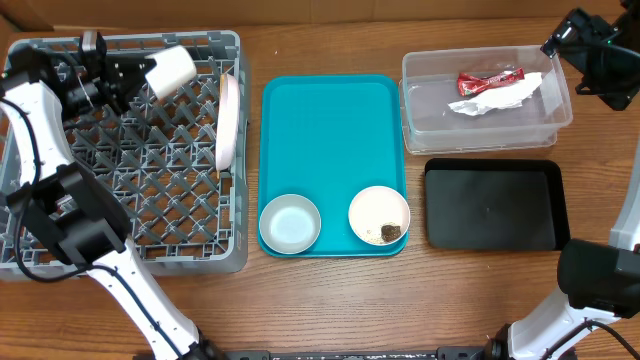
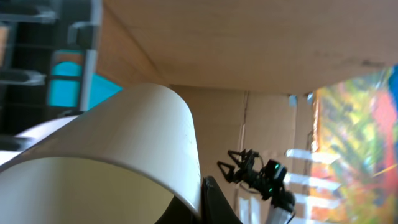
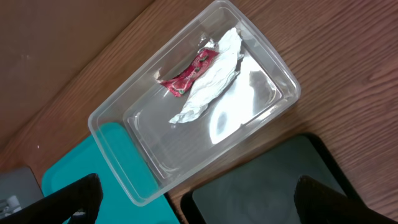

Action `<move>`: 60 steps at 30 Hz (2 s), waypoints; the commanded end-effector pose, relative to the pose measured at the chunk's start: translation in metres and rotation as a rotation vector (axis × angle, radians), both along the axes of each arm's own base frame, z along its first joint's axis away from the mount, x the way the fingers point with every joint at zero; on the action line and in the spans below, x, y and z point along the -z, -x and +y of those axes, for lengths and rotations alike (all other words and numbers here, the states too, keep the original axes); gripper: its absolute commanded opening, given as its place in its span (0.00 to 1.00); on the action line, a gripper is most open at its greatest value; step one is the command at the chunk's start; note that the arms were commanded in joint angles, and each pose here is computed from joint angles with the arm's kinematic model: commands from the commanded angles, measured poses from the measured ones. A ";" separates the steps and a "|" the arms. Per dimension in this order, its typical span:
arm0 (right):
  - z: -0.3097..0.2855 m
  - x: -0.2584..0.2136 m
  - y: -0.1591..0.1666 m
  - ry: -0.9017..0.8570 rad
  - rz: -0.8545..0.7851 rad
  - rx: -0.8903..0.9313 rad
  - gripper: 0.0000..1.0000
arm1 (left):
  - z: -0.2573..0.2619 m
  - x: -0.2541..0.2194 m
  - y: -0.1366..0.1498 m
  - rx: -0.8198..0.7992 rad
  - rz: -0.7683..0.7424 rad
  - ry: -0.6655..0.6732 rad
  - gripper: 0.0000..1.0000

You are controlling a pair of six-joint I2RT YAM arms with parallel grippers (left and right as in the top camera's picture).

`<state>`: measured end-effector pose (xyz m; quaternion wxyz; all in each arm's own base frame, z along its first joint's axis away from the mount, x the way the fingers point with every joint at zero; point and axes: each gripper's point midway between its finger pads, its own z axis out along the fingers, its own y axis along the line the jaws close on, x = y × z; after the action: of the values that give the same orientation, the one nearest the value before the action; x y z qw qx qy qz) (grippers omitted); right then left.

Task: Sort waste into correct bins and load items into the dishwasher
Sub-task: 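Carry the white cup left over the dish rack, then lower the cup upside down into the rack and open the left gripper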

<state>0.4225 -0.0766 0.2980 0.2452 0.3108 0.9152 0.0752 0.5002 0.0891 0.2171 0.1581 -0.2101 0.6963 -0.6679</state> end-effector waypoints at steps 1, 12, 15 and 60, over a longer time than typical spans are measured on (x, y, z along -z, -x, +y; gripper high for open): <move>-0.001 -0.008 -0.001 0.003 -0.025 0.006 1.00 | 0.021 0.018 0.000 -0.034 -0.028 0.063 0.04; -0.001 -0.008 -0.001 0.003 -0.025 0.006 1.00 | 0.042 0.056 0.006 -0.065 0.009 -0.059 0.04; -0.001 -0.008 -0.001 0.003 -0.025 0.006 1.00 | 0.050 0.058 0.009 -0.081 0.015 -0.061 0.04; -0.001 -0.008 -0.001 0.003 -0.025 0.006 1.00 | 0.061 0.136 0.045 -0.064 0.326 -0.228 0.04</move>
<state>0.4224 -0.0766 0.2979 0.2450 0.3108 0.9152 0.0752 0.4757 0.1495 0.1427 0.1543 -0.2849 0.7162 -0.6181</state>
